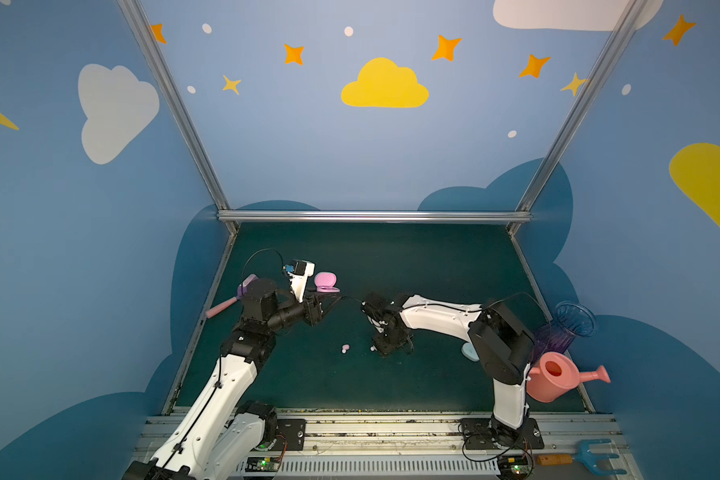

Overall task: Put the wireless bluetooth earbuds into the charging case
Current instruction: 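Lower the right gripper above the two pink earbuds, then center the right gripper fingers over the nearer pink earbud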

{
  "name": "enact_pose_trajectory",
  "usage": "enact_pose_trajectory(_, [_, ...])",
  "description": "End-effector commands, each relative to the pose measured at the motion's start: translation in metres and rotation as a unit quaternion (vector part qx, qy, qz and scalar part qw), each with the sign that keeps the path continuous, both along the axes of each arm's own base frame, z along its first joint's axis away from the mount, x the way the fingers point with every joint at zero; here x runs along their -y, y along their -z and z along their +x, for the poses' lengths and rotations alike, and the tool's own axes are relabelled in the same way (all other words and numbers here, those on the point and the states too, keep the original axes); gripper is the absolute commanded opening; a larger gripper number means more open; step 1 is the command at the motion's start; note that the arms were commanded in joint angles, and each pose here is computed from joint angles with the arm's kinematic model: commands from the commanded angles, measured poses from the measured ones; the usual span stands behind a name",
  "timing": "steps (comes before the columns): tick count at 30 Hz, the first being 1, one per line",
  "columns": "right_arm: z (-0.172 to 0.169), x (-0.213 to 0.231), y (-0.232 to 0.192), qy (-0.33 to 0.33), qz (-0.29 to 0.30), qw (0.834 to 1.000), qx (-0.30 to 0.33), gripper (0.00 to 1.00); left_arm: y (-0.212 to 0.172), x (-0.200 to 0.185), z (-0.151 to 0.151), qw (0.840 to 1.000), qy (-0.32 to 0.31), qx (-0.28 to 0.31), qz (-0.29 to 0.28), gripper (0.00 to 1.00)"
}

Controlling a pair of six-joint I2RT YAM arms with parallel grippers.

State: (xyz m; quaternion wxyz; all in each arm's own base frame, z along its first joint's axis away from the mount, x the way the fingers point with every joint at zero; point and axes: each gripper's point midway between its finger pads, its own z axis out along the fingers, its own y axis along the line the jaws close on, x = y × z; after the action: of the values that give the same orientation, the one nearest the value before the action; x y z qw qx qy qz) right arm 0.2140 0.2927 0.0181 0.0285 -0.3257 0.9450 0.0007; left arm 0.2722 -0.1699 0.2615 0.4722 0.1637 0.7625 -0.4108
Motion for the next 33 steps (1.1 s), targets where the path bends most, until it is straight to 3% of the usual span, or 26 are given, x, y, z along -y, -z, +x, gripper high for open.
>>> enact_pose_trajectory(1, [0.005, 0.006, 0.004, -0.003, -0.019, 1.0, 0.011, 0.65, -0.019, 0.0, 0.001, 1.0, 0.002, 0.03, -0.007, 0.11])
enact_pose_trajectory(21, [0.03, -0.022, -0.002, -0.003, 0.01, 1.0, 0.029, 0.64, -0.018, -0.002, 0.002, 1.0, -0.004, 0.03, -0.006, 0.11])
enact_pose_trajectory(27, [0.04, -0.009, -0.014, 0.014, -0.005, 0.999, 0.047, 0.64, -0.018, -0.002, 0.002, 1.0, -0.003, 0.028, -0.007, 0.11])
enact_pose_trajectory(33, [0.034, -0.02, -0.047, 0.055, 0.051, 0.997, 0.028, 0.6, -0.018, -0.002, 0.002, 1.0, -0.002, 0.028, -0.008, 0.1])
